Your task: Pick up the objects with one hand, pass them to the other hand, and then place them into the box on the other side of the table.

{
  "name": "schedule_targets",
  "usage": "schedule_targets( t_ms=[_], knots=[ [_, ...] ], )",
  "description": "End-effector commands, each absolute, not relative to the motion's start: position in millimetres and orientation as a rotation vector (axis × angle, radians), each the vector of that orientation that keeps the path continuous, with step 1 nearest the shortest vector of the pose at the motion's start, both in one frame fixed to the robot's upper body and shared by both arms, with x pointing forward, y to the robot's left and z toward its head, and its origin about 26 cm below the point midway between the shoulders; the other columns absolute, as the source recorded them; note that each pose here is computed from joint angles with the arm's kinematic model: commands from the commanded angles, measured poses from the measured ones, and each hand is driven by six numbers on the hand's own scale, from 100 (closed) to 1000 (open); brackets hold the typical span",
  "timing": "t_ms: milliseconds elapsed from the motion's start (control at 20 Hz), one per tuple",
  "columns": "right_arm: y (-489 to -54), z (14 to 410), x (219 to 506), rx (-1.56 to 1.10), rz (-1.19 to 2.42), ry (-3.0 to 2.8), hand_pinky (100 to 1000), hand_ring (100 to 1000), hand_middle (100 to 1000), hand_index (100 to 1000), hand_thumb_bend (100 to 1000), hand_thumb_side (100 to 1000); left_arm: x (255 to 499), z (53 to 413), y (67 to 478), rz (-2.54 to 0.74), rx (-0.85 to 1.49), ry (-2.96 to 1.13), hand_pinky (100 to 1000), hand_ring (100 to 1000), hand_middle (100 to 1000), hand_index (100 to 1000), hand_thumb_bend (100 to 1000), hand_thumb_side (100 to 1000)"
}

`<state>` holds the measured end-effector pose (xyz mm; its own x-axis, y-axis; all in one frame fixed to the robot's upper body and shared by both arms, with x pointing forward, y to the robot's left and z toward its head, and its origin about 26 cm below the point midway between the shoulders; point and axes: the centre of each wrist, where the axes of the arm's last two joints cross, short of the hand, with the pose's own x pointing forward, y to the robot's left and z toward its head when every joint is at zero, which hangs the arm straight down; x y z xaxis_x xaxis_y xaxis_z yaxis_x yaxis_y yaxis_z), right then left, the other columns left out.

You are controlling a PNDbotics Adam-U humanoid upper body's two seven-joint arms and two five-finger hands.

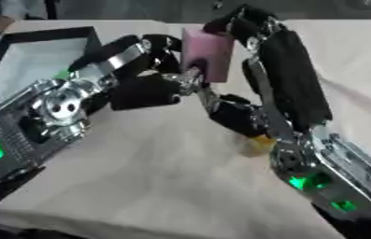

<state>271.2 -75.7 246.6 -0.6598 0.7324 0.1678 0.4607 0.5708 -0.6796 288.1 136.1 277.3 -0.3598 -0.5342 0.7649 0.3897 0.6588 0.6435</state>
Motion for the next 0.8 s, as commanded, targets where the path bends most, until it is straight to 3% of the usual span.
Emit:
schedule_targets(
  t_ms=[50,550,800],
  knots=[
    [-77.4,255.8,267.6,-0.969,0.809,-2.408,733,666,562,481,274,100,289.2,278.0,140.2,-0.881,0.107,-1.675,1000,640,474,391,100,284],
    [-78.9,255.9,268.4,-1.022,0.833,-2.376,775,732,641,574,470,100,289.0,272.9,140.6,-0.804,0.048,-1.637,1000,606,449,320,100,273],
    [-80.0,256.3,269.0,-1.070,0.869,-2.331,801,777,726,688,570,100,289.2,272.5,141.5,-0.790,0.040,-1.636,1000,598,442,298,100,274]
  ],
)
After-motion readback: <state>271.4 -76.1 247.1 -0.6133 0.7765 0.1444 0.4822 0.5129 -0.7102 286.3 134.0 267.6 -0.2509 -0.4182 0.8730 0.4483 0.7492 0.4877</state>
